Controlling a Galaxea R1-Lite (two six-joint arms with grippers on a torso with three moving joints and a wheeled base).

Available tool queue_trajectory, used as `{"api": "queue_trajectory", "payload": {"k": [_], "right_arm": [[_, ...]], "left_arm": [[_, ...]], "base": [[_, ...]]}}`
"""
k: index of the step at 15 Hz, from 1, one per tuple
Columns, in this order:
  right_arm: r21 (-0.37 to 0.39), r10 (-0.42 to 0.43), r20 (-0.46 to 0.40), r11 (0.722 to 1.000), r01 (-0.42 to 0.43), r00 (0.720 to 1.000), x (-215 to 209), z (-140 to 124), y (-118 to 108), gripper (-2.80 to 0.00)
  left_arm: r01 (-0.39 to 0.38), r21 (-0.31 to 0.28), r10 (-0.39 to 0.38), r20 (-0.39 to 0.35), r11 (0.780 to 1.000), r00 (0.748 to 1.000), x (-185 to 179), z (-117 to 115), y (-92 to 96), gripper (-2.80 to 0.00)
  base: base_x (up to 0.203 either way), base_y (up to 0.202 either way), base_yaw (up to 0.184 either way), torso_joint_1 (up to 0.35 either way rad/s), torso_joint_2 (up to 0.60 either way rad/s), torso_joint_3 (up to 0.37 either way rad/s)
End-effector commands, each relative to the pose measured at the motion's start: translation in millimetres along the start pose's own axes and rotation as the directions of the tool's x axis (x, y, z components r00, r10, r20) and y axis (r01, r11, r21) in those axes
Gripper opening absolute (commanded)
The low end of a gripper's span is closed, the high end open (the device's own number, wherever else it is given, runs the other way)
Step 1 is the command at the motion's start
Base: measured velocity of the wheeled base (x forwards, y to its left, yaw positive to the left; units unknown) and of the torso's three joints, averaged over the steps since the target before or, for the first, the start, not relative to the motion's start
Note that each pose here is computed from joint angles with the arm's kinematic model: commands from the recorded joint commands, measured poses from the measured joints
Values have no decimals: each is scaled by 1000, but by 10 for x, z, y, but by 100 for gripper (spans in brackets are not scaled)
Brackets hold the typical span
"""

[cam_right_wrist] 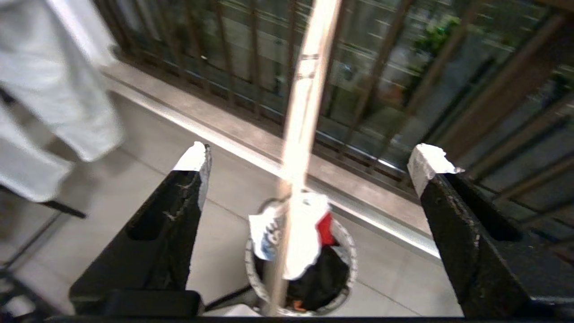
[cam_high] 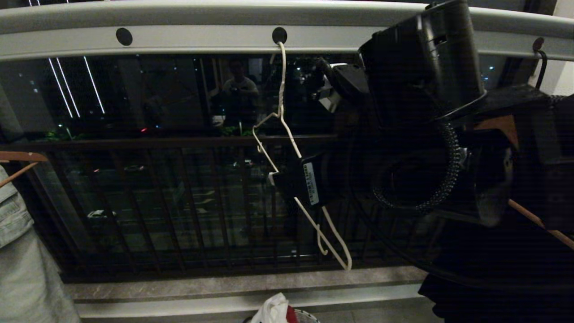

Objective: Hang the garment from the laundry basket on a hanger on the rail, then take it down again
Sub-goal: Pick up the clothes rack on the clothesline

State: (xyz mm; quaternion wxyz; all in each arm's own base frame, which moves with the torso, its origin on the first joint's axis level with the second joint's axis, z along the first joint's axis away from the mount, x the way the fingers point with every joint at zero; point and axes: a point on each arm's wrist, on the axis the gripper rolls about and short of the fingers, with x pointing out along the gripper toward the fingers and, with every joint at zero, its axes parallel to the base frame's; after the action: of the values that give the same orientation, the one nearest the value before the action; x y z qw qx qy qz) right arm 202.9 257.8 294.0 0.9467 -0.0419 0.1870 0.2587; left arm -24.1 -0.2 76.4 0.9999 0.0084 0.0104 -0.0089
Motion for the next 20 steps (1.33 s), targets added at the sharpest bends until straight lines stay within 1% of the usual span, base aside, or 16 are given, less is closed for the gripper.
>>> {"api": "queue_trajectory", "payload": {"k": [1,4,9,10,15,20], "right_arm": [[-9,-16,-29,1000,16,999,98,-52,-11,0],[-36,-16,-54,999,14,998,146,-101,-1,0],[-47,-18,-78,999,14,997,222,-146,20,0],[-49,-18,-79,999,14,997,224,-148,21,-280],[-85,-18,-72,996,12,997,224,-139,22,-280],[-89,-19,-61,996,14,998,190,-114,13,-280]], "left_arm": [[-1,0,1,-1,1000,1000,0,0,0,-280],[1,0,-1,-1,1000,1000,0,0,0,-280],[1,0,-1,1,1000,1000,-1,0,0,-280],[-1,0,1,-1,1000,1000,0,0,0,-280],[-1,0,1,-1,1000,1000,0,0,0,-280],[-1,0,1,-1,1000,1000,0,0,0,-280]], "base": [[0,0,0,0,0,0],[0,0,0,0,0,0],[0,0,0,0,0,0],[0,0,0,0,0,0],[0,0,0,0,0,0],[0,0,0,0,0,0]]}}
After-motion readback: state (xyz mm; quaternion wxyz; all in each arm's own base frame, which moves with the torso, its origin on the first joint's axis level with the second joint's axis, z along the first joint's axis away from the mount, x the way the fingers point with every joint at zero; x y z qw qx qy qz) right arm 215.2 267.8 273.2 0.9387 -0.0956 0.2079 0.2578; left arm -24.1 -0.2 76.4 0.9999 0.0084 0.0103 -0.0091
